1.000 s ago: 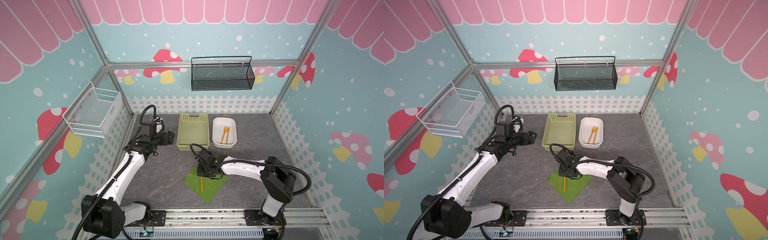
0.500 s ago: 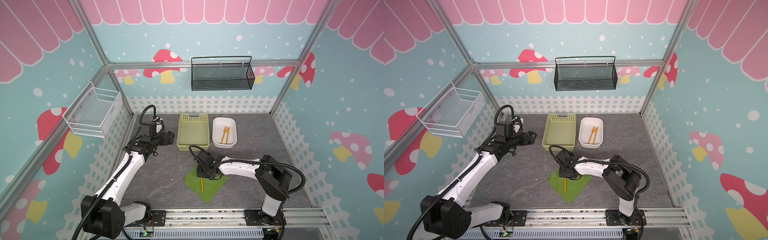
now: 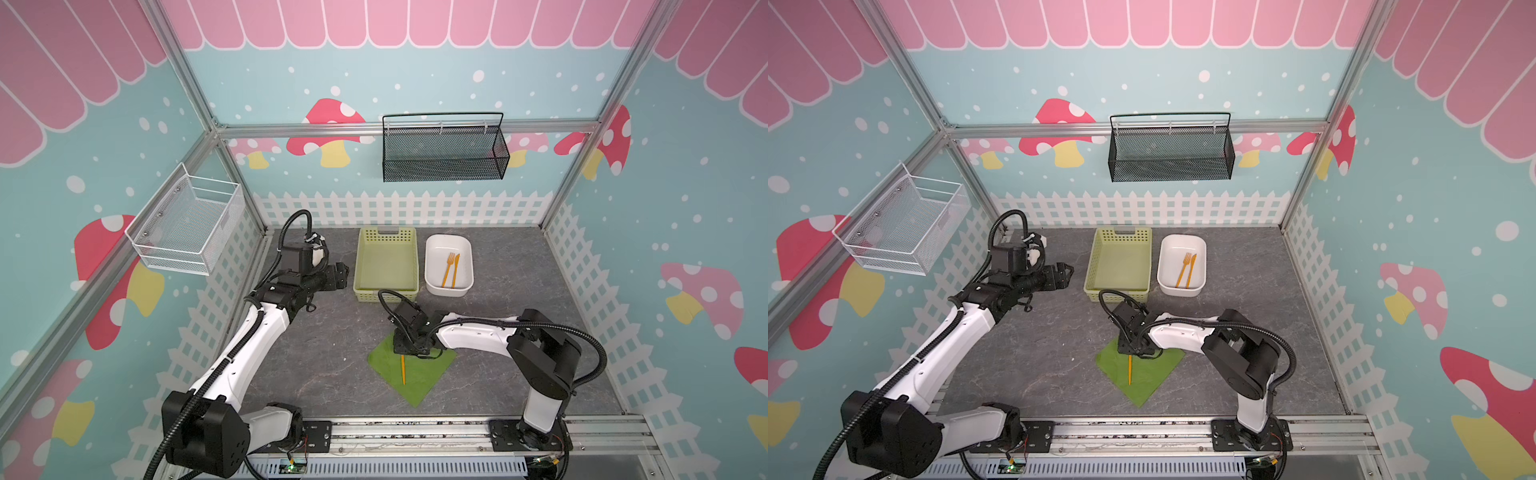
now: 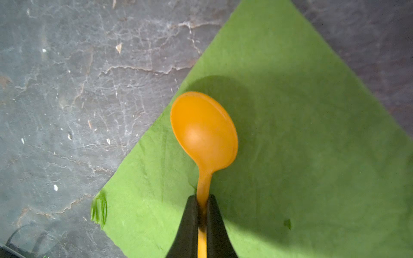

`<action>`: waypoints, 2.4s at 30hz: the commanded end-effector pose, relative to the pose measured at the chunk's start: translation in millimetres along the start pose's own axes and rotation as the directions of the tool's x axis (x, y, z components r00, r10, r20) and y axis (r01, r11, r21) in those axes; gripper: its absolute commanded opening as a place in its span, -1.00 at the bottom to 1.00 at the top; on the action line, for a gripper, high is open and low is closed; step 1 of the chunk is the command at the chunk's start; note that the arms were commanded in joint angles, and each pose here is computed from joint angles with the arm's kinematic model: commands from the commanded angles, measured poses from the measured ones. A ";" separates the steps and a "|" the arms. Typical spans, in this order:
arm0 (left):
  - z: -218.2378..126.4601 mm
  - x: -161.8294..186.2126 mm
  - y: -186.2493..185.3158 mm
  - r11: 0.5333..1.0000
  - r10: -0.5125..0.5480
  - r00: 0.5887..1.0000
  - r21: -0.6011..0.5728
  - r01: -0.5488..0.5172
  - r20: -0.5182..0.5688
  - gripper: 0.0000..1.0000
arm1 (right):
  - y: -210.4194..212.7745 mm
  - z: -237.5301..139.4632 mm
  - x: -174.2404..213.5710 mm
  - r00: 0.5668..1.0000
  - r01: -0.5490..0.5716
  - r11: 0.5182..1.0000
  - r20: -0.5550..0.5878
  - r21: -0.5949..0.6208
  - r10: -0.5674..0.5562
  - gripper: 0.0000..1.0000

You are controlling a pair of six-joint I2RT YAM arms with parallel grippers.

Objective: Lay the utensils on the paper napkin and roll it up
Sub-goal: 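Lower the spoon onto the green napkin and open the right gripper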

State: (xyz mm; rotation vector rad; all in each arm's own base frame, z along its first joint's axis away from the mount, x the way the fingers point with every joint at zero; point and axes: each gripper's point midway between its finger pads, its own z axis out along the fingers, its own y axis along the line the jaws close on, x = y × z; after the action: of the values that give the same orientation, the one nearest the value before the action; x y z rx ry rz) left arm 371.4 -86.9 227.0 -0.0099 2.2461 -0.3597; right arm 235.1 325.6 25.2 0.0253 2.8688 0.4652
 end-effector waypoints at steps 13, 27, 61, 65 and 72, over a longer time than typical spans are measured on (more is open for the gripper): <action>0.0 5.5 1.8 1.000 -0.011 1.000 0.002 0.011 -0.015 0.79 | -6.5 8.3 -1.4 1.000 -0.013 1.000 -0.007 0.025 0.014 -0.92; 0.2 5.2 1.5 1.000 -0.012 1.000 0.002 0.012 -0.015 0.80 | -8.8 6.9 -2.1 1.000 -0.016 0.999 -0.006 0.032 0.017 -0.69; -3.6 3.0 3.2 1.000 0.000 1.000 -0.010 0.000 -0.001 0.80 | -2.0 -11.9 -11.9 0.999 0.023 1.000 0.030 0.021 -0.024 -0.43; -3.4 2.9 3.8 1.000 0.001 1.000 -0.013 -0.001 -0.001 0.80 | 2.2 -25.4 -18.1 0.998 0.029 1.000 0.055 0.012 -0.029 -0.39; -1.5 4.1 6.0 1.000 0.002 1.000 -0.024 -0.002 -0.006 0.80 | 8.0 -54.1 -35.2 0.991 0.043 0.999 0.126 0.001 -0.043 -0.39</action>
State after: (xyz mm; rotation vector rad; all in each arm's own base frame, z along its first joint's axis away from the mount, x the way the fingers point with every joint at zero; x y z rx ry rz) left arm 371.4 -86.7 227.0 -0.0104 2.2460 -0.3578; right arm 246.1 320.3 62.4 -0.0220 2.7935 0.4556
